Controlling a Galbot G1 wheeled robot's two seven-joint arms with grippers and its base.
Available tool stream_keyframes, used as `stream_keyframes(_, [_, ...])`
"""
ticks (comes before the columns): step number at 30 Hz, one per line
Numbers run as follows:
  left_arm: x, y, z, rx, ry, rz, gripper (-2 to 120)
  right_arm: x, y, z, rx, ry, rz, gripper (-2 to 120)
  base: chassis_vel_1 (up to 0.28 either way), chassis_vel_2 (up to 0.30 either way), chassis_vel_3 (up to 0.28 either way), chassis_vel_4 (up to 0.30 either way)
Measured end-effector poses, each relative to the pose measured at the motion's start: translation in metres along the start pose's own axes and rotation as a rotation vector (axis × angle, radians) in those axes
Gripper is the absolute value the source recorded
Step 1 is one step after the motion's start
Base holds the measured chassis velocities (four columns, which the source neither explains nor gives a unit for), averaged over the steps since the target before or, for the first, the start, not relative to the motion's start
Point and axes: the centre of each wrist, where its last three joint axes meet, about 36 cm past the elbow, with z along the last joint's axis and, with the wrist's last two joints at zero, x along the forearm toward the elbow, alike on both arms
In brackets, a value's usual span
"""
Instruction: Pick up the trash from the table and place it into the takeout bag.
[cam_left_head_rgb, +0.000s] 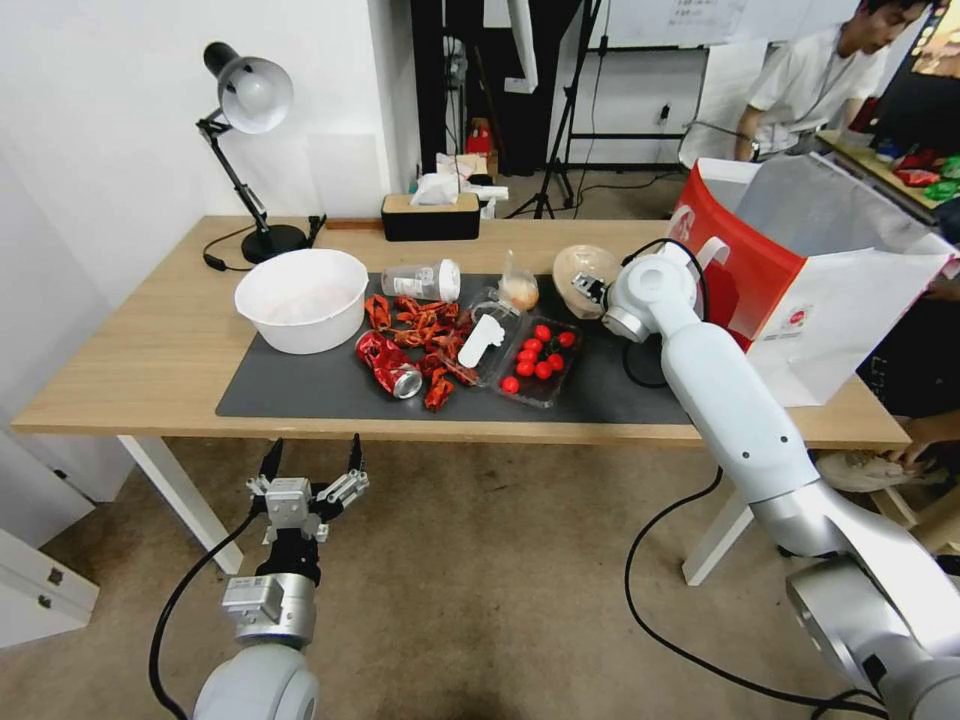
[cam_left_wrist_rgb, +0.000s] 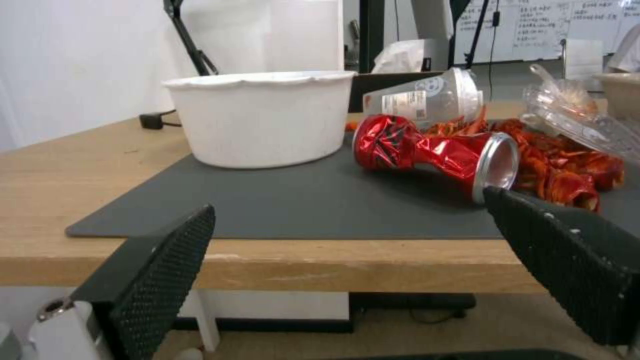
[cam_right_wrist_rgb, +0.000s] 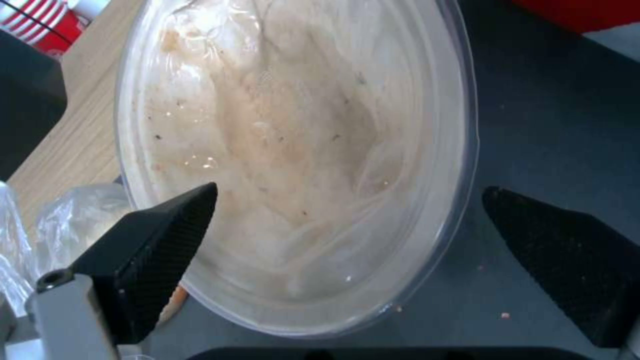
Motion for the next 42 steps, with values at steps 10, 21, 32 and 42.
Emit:
stream_keyframes(10, [-0.001, 0.001, 0.001, 0.007, 0.004, -0.001, 100, -0.006, 0.005, -0.005, -0.009, 0.015, 0.031, 100, 0.0, 0.0, 0.0, 0.0])
stream_keyframes(21, [0.0, 0.001, 0.001, 0.01, 0.004, -0.003, 100, -0.01, 0.003, -0.002, -0.015, 0.028, 0.052, 70, 0.0, 0.0, 0.0, 0.0])
stream_keyframes(32, [-0.001, 0.0, 0.0, 0.01, 0.0, -0.014, 100, -0.013, -0.004, -0.004, -0.04, 0.028, 0.064, 30, 0.0, 0.0, 0.0, 0.0])
stream_keyframes(42, [0.0, -0.001, -0.001, 0.003, -0.002, -0.009, 100, -0.008, -0.018, -0.006, -0.034, 0.003, 0.078, 7, 0.0, 0.0, 0.0, 0.0])
